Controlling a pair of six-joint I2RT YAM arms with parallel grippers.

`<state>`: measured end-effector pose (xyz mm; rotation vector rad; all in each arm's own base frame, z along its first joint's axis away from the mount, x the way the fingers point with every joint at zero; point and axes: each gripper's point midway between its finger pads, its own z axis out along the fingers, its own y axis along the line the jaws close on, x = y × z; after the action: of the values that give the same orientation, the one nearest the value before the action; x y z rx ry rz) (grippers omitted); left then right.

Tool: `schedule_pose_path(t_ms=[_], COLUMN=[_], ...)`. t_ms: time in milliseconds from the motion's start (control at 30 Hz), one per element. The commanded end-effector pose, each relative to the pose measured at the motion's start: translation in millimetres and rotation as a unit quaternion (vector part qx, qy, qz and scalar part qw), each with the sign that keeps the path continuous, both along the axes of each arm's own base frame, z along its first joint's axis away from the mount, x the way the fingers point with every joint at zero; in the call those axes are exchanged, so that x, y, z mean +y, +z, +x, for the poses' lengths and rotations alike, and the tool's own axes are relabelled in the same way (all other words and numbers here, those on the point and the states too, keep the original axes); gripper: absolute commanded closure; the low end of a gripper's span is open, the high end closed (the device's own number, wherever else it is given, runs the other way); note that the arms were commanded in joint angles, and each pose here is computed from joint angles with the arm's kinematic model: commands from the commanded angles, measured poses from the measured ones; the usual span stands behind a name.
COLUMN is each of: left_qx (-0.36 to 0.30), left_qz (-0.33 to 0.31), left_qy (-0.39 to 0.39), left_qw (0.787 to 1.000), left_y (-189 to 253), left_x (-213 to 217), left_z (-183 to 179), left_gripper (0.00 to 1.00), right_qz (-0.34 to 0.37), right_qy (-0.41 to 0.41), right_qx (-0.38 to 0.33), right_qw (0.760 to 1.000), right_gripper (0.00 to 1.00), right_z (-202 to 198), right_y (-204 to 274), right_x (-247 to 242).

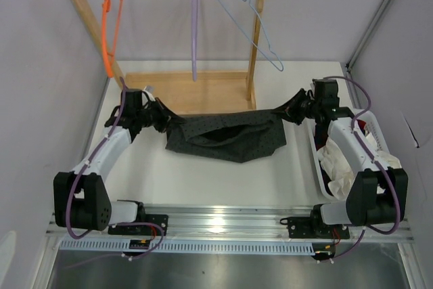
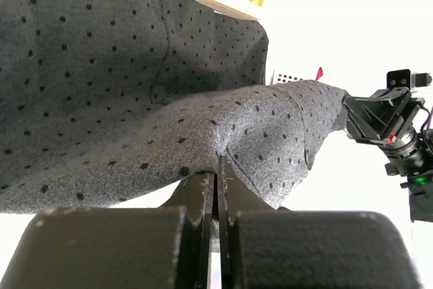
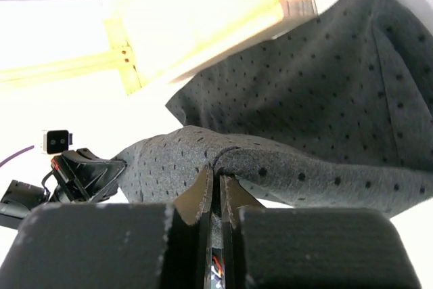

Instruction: Place the skirt on the hanger

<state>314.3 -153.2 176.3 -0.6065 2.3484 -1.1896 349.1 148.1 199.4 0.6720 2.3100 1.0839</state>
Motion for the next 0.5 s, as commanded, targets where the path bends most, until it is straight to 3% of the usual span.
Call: schedule_pose_path(t_ms=[0,167,467], left_qx=[-0.017,-0.028,-0.121], left_qz=[-0.012,-0.027,-0.002], left_qy=[-0.008,-0.012,-0.047], left_qw=[1.000,0.999,0.992], left_y=[11.7,19.9,82.2], left_x=[-0.3,-1.4,-1.0], left_z=[9.9,15.9,18.9], left_gripper=[1.00,1.00,1.00], right_qz=[0.003,0.015,-0.005], right_qy=[-0.002,0.006,0.010], right_qx=[-0.013,-0.024,-0.093], right_qw=[1.000,1.000,0.996], right_gripper=[1.00,1.00,1.00], right_z=[13.4,19.1,21.6], right_y=[4.0,8.7,67.5], right_x=[-1.4,3.8,-0.2])
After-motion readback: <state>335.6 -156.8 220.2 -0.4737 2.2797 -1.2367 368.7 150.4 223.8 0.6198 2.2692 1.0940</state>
